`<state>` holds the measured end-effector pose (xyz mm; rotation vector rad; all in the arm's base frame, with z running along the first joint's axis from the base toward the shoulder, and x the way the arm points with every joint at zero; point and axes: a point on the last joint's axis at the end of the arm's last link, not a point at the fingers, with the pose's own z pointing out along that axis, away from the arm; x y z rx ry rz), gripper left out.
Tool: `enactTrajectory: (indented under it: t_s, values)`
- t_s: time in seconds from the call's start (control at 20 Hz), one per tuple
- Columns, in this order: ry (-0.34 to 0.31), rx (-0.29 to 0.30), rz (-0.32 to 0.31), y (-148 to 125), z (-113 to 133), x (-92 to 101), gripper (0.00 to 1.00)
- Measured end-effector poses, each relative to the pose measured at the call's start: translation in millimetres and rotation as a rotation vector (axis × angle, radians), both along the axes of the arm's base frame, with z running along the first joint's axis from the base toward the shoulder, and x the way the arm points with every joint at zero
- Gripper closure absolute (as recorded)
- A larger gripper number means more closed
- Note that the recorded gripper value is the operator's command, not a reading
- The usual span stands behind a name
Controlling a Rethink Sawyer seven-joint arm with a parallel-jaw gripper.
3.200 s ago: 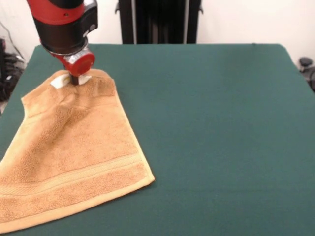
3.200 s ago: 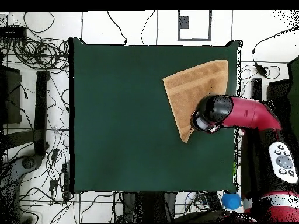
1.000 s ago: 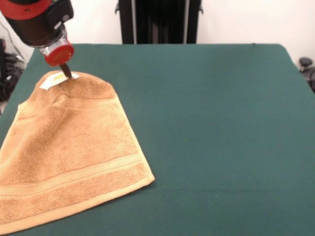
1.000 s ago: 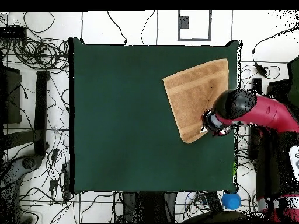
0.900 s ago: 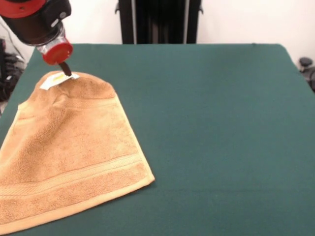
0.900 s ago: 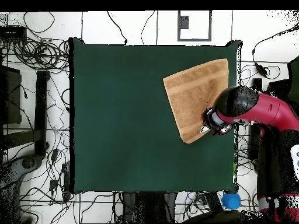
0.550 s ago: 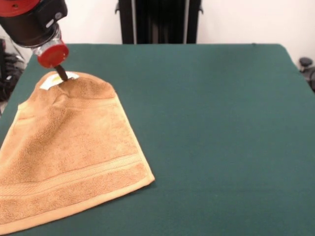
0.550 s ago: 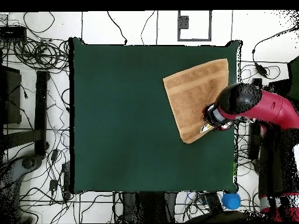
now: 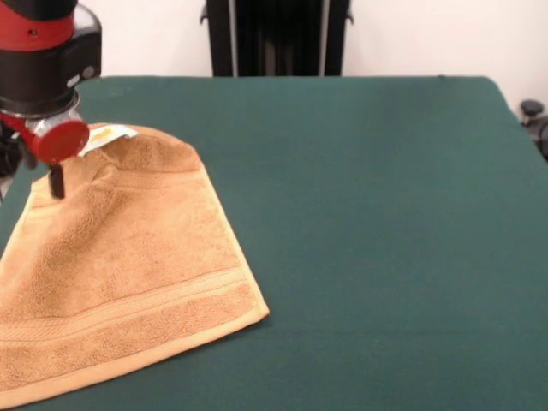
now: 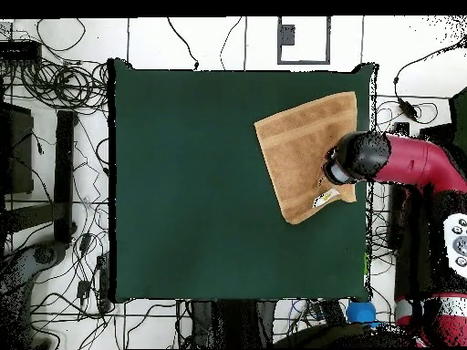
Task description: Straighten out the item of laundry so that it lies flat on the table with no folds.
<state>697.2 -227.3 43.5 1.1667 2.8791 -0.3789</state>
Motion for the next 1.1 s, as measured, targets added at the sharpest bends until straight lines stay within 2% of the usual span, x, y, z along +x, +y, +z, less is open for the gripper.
enactTrajectory:
  t_s: [0.15,0.2,0.45,0.8,0.9,1.05,1.1]
  values:
    - [-0.057,-0.047,0.055,0.9,-9.7,7.5,0.00]
    - [-0.099,-0.080,0.103,4.4,-17.8,13.5,0.00]
    - [-0.152,-0.093,0.144,9.0,-33.5,24.6,0.00]
    - [-0.167,-0.008,0.053,-11.9,-90.3,27.4,0.00]
    - [-0.171,0.037,-0.009,-22.5,-86.1,36.2,0.00]
    - [-0.151,0.071,-0.037,-27.1,-86.4,38.0,0.00]
    - [-0.135,0.100,-0.042,-31.2,-85.6,40.5,0.00]
